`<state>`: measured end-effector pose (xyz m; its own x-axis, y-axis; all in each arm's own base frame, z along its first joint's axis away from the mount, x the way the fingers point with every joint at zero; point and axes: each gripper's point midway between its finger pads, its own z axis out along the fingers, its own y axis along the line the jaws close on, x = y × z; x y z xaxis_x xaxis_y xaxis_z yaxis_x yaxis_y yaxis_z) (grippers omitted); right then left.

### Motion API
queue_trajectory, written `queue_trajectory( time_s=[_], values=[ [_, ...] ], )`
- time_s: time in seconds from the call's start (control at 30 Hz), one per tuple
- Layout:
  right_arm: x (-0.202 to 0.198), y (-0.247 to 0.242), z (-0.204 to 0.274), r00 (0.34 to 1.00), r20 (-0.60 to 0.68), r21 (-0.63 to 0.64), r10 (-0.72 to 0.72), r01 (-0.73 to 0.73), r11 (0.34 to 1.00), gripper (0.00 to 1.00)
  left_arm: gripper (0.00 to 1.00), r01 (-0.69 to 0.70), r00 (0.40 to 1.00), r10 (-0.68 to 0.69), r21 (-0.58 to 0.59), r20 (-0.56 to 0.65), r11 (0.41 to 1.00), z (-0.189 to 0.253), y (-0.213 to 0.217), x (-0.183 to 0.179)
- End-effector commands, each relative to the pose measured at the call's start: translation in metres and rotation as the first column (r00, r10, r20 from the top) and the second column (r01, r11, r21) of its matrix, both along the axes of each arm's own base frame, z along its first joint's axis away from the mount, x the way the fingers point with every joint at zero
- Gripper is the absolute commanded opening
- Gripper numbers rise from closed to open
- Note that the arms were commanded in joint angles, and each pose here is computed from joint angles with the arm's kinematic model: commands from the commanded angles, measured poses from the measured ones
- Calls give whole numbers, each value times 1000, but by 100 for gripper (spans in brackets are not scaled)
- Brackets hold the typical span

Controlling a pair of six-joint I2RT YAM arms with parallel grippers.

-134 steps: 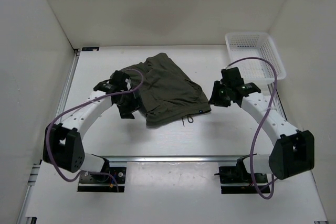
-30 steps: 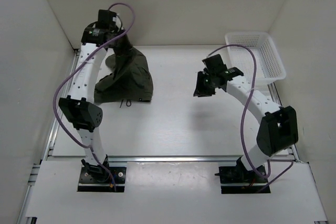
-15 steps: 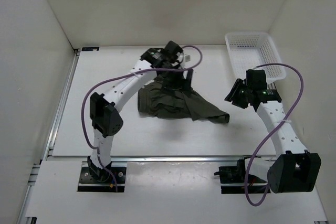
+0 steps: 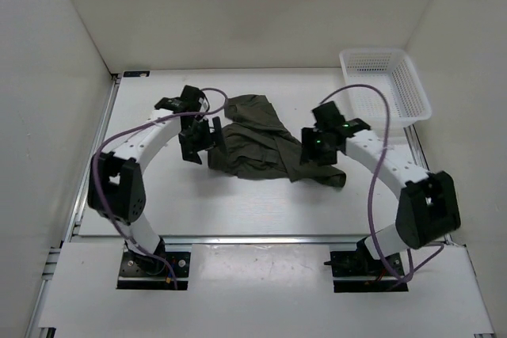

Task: Fold and stack the shorts
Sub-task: Flatten the shorts out

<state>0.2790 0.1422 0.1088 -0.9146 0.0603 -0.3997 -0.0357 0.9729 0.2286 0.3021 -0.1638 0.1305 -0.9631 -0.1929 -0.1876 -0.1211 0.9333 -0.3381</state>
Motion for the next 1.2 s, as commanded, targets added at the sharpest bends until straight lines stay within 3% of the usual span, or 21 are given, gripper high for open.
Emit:
queue_trajectory(
  time_s=[0.0,0.13,0.4,0.5,0.53,0.63,0.67,0.77,0.93,1.17],
  values=[
    [1,37,-5,992,3,-97,127,-127,987,65,98,-16,1000,16,9,-8,1000,-26,-4,10],
    [18,53,-33,988,-30,-199,148,-151,968,62,91,-11,1000,12,32,-29,999,-44,-3,16],
    [35,70,-65,978,-81,-242,190,-204,949,57,71,20,999,-19,29,-29,999,-51,-13,30],
    [32,74,-68,975,-99,-224,199,-216,950,51,55,31,999,-31,23,-30,999,-52,-14,31],
    [32,74,-68,975,-99,-224,199,-216,950,48,38,31,999,-31,23,-30,999,-52,-14,31],
    [29,72,-71,976,-109,-226,190,-210,951,30,13,32,999,-31,26,-38,999,-55,-14,31],
    [28,69,-74,976,-113,-238,185,-208,949,16,10,32,999,-31,26,-38,999,-55,-14,31],
    [29,69,-67,978,-96,-231,186,-204,951,0,10,32,999,-31,26,-38,999,-55,-14,31],
    [43,55,-21,989,-3,-194,146,-144,970,0,10,28,999,-28,4,40,1000,-27,-12,37],
    [93,20,62,987,155,-26,28,-24,999,0,10,-1,994,3,-15,113,1000,4,1,44]
  ],
)
